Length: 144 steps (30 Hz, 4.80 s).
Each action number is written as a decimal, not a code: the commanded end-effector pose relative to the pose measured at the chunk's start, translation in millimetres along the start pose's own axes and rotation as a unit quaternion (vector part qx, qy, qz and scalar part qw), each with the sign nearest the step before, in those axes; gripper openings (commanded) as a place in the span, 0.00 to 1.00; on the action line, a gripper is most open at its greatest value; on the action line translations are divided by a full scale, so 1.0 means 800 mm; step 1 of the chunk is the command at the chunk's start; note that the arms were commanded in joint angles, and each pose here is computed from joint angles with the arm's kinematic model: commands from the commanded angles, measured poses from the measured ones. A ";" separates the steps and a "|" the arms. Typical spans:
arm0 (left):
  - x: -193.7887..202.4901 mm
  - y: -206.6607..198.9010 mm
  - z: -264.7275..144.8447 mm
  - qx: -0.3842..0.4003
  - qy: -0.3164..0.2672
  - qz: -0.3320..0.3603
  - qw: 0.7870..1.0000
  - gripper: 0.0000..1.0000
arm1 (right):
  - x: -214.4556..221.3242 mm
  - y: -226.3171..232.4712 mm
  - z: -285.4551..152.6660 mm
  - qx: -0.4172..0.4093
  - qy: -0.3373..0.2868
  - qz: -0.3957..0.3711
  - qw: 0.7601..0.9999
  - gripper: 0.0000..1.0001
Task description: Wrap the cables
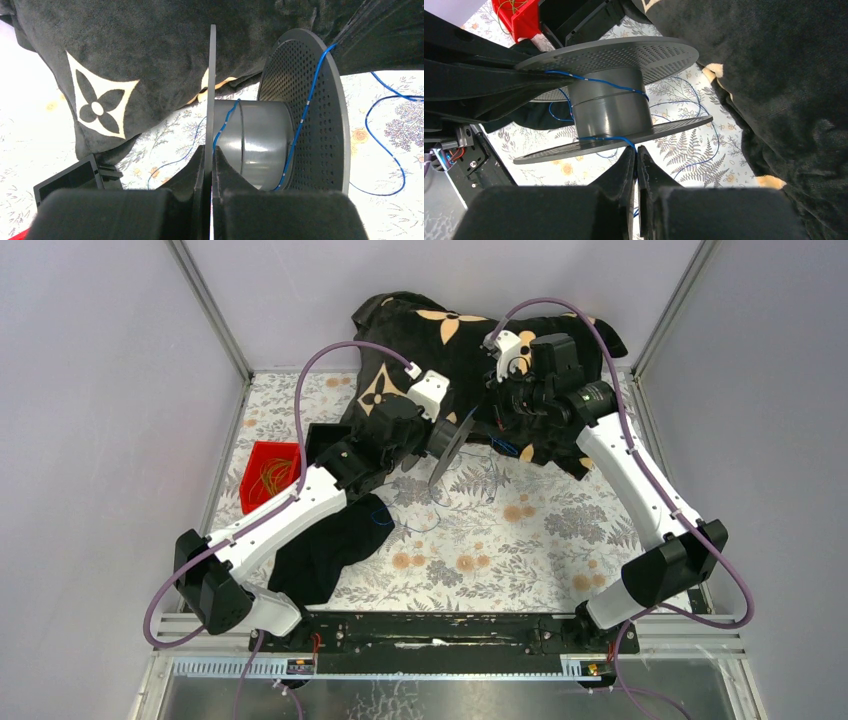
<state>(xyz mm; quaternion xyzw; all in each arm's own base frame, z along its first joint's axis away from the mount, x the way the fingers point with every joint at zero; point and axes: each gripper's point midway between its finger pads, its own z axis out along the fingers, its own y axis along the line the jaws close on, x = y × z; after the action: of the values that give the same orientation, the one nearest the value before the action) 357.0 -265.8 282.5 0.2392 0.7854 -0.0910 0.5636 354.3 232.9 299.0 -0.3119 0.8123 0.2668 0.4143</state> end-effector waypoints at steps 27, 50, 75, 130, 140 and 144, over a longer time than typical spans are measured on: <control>-0.080 0.046 -0.041 -0.001 -0.090 -0.080 0.993 0.00 | 0.079 -0.124 0.017 0.048 0.049 0.074 0.995 0.33; -0.079 0.056 -0.034 -0.015 -0.087 -0.084 0.992 0.00 | 0.071 -0.120 -0.050 0.013 -0.030 0.120 0.992 0.54; -0.080 0.052 -0.030 -0.008 -0.086 -0.091 0.992 0.00 | 0.042 -0.061 -0.021 -0.084 -0.062 0.122 0.987 0.15; -0.121 0.147 -0.033 -0.148 -0.109 -0.279 0.943 0.00 | 0.251 0.024 0.068 -0.110 0.141 0.038 0.983 0.00; -0.093 0.158 -0.016 -0.195 -0.093 -0.301 0.929 0.00 | 0.226 0.118 0.051 -0.225 0.150 -0.040 0.962 0.00; -0.083 0.159 -0.014 -0.208 -0.088 -0.295 0.928 0.00 | 0.198 0.154 0.034 -0.280 0.136 -0.060 0.948 0.00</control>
<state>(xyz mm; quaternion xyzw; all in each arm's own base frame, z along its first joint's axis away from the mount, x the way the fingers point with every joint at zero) 418.7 -178.9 335.7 -0.0870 0.8064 -0.1072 0.5750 222.1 267.6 121.0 -0.4494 0.7941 0.3617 0.1916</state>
